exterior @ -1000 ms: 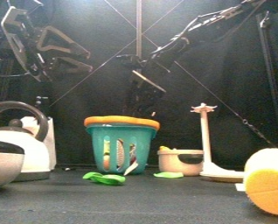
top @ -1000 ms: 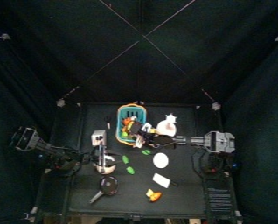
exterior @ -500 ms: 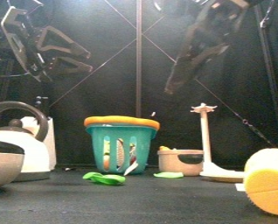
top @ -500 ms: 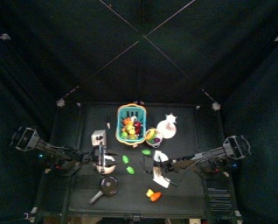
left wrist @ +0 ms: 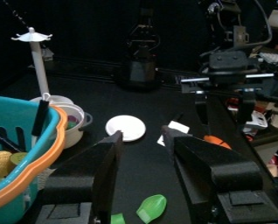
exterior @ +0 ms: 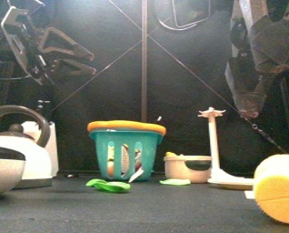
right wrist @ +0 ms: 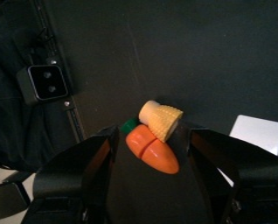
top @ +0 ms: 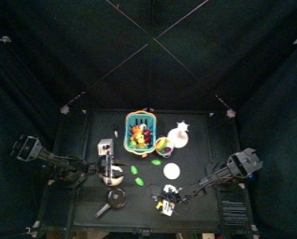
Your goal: Grab corn bottom
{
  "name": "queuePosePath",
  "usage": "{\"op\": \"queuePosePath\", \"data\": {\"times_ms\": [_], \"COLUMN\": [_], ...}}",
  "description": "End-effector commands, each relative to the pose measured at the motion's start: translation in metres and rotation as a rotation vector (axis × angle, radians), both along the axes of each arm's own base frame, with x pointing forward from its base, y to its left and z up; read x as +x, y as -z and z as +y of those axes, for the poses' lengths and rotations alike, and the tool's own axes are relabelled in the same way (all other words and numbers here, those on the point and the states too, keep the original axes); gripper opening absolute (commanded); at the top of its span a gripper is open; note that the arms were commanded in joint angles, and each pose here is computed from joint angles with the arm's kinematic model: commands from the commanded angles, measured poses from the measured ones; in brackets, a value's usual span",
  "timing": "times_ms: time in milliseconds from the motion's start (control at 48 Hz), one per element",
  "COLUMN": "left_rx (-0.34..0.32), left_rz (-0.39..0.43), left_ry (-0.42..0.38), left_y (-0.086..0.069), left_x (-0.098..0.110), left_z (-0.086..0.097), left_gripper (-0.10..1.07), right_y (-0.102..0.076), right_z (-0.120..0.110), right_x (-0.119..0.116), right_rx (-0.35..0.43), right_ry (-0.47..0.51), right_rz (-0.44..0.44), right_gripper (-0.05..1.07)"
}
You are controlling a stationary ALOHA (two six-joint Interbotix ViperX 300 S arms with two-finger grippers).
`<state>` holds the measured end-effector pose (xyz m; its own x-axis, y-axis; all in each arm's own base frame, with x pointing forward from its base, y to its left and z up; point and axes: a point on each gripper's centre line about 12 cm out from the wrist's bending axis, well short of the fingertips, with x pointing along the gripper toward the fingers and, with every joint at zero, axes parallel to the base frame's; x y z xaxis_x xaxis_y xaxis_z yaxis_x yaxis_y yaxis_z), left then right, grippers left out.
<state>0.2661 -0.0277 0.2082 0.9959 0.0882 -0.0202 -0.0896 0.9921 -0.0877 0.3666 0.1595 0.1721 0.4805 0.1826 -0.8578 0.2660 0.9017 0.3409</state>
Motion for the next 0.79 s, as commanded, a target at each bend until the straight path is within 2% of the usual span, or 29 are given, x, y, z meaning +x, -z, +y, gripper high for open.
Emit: {"op": "queuePosePath", "data": {"times_ms": [0,167,292,771], "left_rx": [-0.005,-0.005,-0.005,-0.004], "left_rz": [-0.027,-0.027,-0.024,-0.020], "left_ry": [0.003,0.006,0.008,0.012], "left_y": [-0.008,-0.008,-0.007,-0.006], "left_x": [0.004,0.004,0.003,0.003], "left_z": [-0.002,-0.003,-0.003,-0.004], "left_gripper": [0.81,0.81,0.81,0.81], "right_y": [-0.011,0.006,0.011,0.028], "right_z": [0.006,0.000,0.002,0.015], "right_x": [0.011,0.016,0.021,0.022], "right_rx": [0.025,-0.046,-0.079,-0.038], "right_ry": [0.030,0.105,0.132,0.194], "right_rz": [-0.005,0.118,0.131,0.199], "right_gripper": [0.88,0.88,0.88,0.88]}}
